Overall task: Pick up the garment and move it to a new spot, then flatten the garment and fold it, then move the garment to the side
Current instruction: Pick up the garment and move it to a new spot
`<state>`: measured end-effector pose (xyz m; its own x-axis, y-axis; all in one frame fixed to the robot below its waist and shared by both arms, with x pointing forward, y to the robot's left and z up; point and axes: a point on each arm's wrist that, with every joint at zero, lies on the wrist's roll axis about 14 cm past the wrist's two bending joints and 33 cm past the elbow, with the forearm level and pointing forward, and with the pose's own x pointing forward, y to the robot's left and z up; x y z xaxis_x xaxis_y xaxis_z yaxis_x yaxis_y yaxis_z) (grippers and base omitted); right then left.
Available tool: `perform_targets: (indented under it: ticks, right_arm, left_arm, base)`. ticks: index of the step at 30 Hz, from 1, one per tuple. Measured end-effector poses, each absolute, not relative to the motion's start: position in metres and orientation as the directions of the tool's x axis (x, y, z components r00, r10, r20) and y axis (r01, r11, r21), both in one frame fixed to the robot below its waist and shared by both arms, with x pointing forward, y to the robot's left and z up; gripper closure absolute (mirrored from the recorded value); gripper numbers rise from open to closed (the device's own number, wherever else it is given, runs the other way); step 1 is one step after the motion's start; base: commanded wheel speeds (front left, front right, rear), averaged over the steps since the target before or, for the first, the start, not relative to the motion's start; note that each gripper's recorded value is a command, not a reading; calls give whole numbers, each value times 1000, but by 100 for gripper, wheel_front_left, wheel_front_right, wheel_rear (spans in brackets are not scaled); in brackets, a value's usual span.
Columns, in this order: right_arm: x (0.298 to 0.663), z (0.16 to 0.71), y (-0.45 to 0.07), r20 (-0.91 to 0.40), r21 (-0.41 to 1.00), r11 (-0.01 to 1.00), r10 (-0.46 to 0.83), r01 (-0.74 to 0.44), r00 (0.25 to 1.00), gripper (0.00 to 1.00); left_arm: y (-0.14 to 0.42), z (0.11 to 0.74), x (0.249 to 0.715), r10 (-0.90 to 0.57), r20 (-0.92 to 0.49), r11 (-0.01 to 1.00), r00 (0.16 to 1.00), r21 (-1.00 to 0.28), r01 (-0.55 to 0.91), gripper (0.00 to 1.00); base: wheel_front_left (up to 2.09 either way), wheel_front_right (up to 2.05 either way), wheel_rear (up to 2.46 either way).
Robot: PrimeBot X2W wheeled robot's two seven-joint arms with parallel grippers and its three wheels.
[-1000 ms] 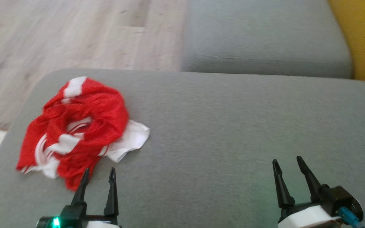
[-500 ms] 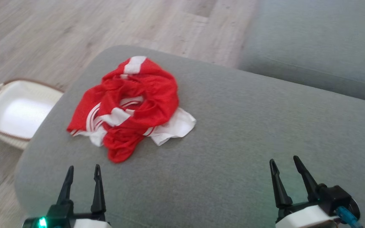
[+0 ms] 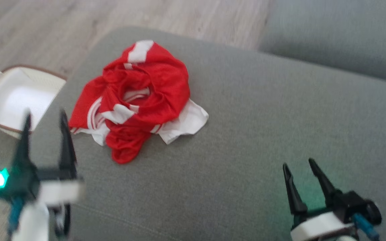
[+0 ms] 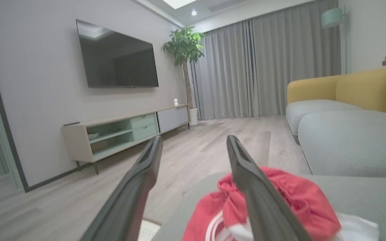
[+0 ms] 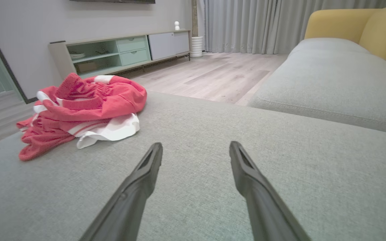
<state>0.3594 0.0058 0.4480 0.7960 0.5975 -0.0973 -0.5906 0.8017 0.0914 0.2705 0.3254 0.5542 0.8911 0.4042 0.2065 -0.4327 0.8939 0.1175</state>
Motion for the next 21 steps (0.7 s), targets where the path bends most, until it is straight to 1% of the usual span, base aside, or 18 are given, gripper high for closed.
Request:
perform_targets:
  ticks: [2, 5, 8, 9, 10, 14, 17, 21]
  right_arm:
    - [367, 444, 6, -102, 84, 804, 595, -589, 798, 0]
    - [382, 439, 6, -103, 76, 803, 596, -591, 796, 0]
    - [396, 430, 4, -113, 53, 791, 611, -610, 783, 0]
    - [401, 426, 2, -118, 48, 789, 613, -612, 781, 0]
    - [410, 417, -2, -130, 40, 786, 617, -617, 776, 0]
    - [421, 402, -2, -144, 31, 762, 643, -646, 752, 0]
    - [424, 395, 0, -148, 21, 734, 674, -679, 724, 0]
    - [421, 387, -6, -164, 2, 709, 696, -705, 699, 0]
  left_arm:
    - [332, 574, 292, 381, 254, 898, 889, 129, -421, 0]
    - [338, 589, 335, 328, 267, 915, 906, 146, -375, 0]
    - [344, 588, 383, 302, 204, 935, 931, 129, -331, 0]
    - [345, 586, 400, 298, 171, 940, 939, 120, -320, 0]
    - [345, 578, 433, 278, 94, 950, 956, 122, -289, 0]
    - [340, 552, 488, 239, -105, 968, 965, 107, -228, 0]
    - [329, 514, 511, 204, -307, 978, 930, 105, -180, 0]
    - [320, 466, 517, 174, -495, 985, 851, 82, -154, 0]
  base:
    - [0, 0, 0]
    - [0, 0, 0]
    - [0, 0, 0]
    - [0, 0, 0]
    - [0, 0, 0]
    - [0, 0, 0]
    - [0, 0, 0]
    - [0, 0, 0]
